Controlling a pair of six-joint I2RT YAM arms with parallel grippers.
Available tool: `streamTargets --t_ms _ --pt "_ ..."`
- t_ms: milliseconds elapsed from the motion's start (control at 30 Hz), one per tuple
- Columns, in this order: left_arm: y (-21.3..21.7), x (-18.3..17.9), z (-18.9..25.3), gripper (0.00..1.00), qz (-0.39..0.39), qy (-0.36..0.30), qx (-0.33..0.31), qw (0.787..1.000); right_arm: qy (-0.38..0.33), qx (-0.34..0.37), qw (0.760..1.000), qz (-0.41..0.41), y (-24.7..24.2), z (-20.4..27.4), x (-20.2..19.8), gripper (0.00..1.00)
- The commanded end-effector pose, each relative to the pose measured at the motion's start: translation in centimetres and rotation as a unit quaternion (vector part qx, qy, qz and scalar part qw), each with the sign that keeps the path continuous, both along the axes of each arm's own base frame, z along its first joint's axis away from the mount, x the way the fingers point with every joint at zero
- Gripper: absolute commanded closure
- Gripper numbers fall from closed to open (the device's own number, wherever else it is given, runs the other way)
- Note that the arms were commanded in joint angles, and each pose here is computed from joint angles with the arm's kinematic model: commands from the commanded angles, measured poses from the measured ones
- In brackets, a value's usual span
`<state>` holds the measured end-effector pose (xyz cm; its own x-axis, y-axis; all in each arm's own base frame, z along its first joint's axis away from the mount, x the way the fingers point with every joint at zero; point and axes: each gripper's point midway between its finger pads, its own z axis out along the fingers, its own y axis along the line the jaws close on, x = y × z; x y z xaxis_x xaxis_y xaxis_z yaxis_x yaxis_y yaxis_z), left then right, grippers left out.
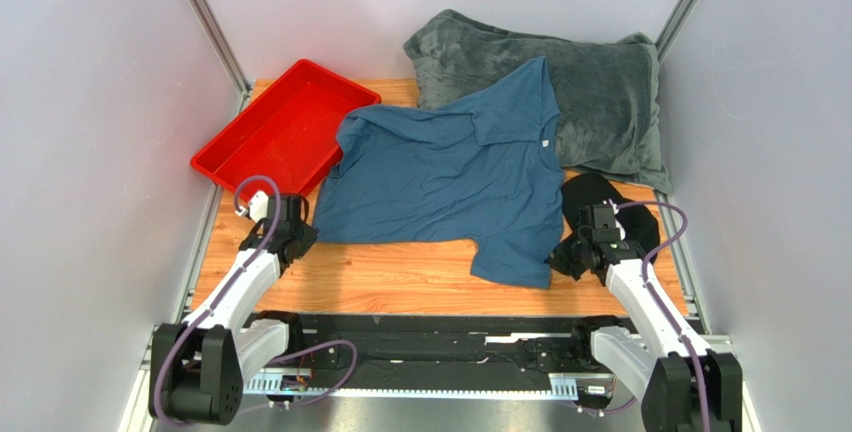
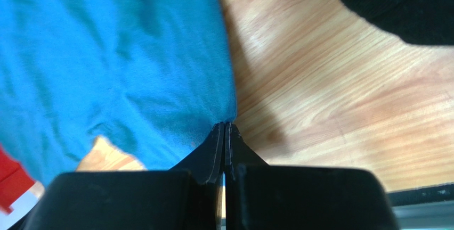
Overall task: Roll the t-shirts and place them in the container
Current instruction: Flatten out the T-shirt at the center of the board.
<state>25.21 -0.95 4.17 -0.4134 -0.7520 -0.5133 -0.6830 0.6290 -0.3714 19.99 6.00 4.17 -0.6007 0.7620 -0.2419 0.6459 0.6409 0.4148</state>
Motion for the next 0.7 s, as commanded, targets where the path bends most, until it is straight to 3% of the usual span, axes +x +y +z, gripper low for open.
streamTargets --t_ms 0,400,667 --pt "1.7 -0.7 1.6 1.0 0.033 -0.019 0.03 0.999 -0.041 0.012 0.999 0.015 0.4 3.8 0.0 1.0" --pt "3.1 -3.3 2.8 1.0 0.054 -0.013 0.058 0.997 -0.056 0.041 0.998 0.01 0.8 6.7 -5.4 1.0" --pt "2.4 -4.4 5.2 1.0 0.04 -0.054 0.037 0.997 -0.11 0.023 0.994 0.003 0.1 11.0 -4.8 1.0"
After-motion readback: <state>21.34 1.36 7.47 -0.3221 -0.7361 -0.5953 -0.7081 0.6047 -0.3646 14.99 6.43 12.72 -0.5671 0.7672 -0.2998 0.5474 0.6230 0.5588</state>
